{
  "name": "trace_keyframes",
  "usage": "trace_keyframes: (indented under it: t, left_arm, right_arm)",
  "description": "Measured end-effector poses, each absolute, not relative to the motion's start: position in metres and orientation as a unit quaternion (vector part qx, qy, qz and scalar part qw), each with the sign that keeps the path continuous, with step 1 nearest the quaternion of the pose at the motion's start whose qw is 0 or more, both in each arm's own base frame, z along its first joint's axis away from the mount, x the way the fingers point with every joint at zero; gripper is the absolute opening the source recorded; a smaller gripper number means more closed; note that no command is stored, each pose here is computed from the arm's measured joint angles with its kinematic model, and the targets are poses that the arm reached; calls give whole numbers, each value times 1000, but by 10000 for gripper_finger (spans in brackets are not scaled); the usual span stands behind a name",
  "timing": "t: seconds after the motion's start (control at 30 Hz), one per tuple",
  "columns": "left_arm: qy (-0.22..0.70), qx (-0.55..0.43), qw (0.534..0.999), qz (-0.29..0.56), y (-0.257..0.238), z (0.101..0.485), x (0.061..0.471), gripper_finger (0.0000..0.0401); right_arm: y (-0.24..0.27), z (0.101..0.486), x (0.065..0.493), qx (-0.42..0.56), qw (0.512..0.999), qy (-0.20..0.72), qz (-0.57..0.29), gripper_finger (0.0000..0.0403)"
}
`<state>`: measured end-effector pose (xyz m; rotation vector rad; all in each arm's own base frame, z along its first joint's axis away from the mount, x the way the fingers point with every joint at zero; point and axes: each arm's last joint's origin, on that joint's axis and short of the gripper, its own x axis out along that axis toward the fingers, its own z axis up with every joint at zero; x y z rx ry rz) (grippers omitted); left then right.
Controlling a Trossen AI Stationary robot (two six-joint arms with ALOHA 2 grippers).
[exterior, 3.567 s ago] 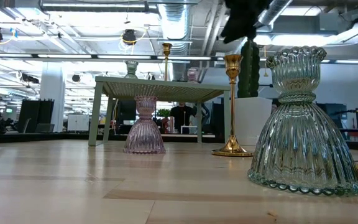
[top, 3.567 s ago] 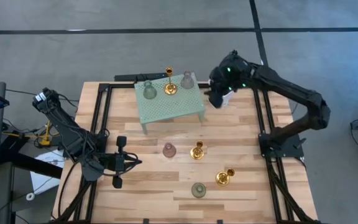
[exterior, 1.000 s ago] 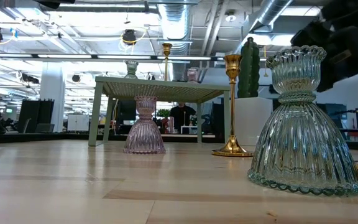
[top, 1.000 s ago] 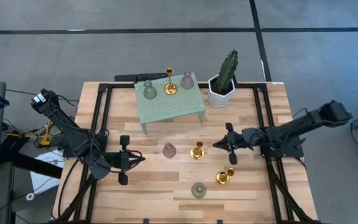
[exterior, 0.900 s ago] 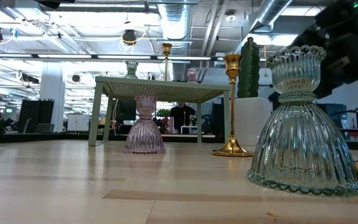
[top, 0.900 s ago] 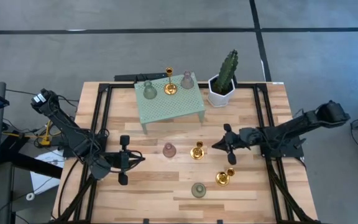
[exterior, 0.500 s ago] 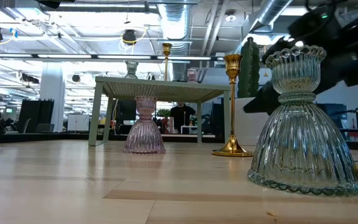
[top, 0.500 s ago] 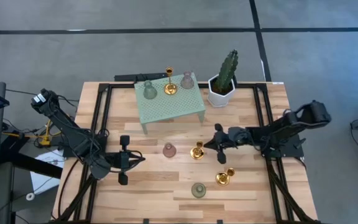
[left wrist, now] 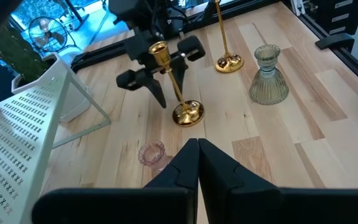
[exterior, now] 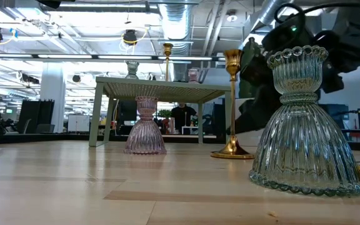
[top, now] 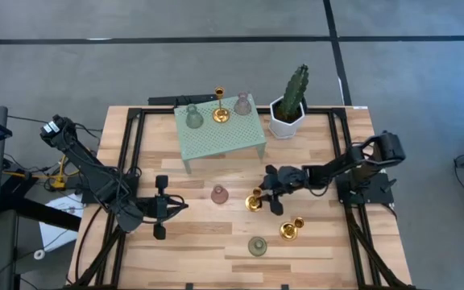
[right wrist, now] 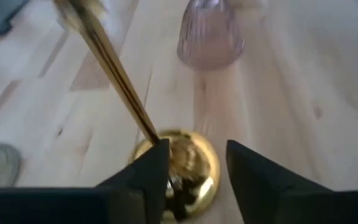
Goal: Pick & Place candle stick holders
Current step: Put the top golden candle holder on the shelf
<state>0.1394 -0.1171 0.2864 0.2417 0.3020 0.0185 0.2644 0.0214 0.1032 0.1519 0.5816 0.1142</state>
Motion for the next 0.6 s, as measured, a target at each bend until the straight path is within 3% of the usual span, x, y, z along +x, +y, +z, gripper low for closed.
trace_keyframes:
  t: [0.27,0.6]
  left_arm:
    - [150,120,981,9,-117,286,139,8]
    - [150,120,981,9,-117,286,139,8]
  right_arm:
    - [23,100,263,83,944,309,81,195]
    - [26,115,276,91,950,274,116,162]
